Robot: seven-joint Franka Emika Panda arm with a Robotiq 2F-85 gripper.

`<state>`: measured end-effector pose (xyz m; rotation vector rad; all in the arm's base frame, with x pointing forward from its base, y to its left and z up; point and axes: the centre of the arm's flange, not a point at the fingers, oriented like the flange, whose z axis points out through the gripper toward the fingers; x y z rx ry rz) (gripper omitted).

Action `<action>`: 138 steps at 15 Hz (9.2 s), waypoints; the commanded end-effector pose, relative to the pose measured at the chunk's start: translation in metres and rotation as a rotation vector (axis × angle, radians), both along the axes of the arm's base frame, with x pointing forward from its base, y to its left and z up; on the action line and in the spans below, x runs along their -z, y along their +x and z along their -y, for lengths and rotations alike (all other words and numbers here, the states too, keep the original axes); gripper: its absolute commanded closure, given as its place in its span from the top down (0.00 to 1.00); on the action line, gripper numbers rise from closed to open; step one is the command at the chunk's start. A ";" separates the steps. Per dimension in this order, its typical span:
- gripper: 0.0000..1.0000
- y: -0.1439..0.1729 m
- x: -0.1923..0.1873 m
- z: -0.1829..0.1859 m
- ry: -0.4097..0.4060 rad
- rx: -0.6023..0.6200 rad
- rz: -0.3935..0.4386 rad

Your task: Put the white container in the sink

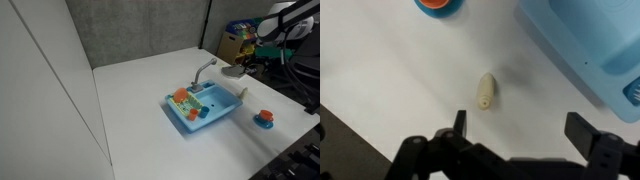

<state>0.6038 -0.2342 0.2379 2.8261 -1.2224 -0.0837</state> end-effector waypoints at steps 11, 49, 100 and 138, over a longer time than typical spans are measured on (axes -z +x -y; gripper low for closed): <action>1.00 0.008 0.055 0.037 0.048 0.068 0.045; 0.07 0.008 0.138 0.045 -0.028 0.128 0.032; 0.09 -0.008 -0.055 -0.153 0.036 -0.704 0.151; 0.08 0.022 0.083 -0.170 0.029 -0.839 0.128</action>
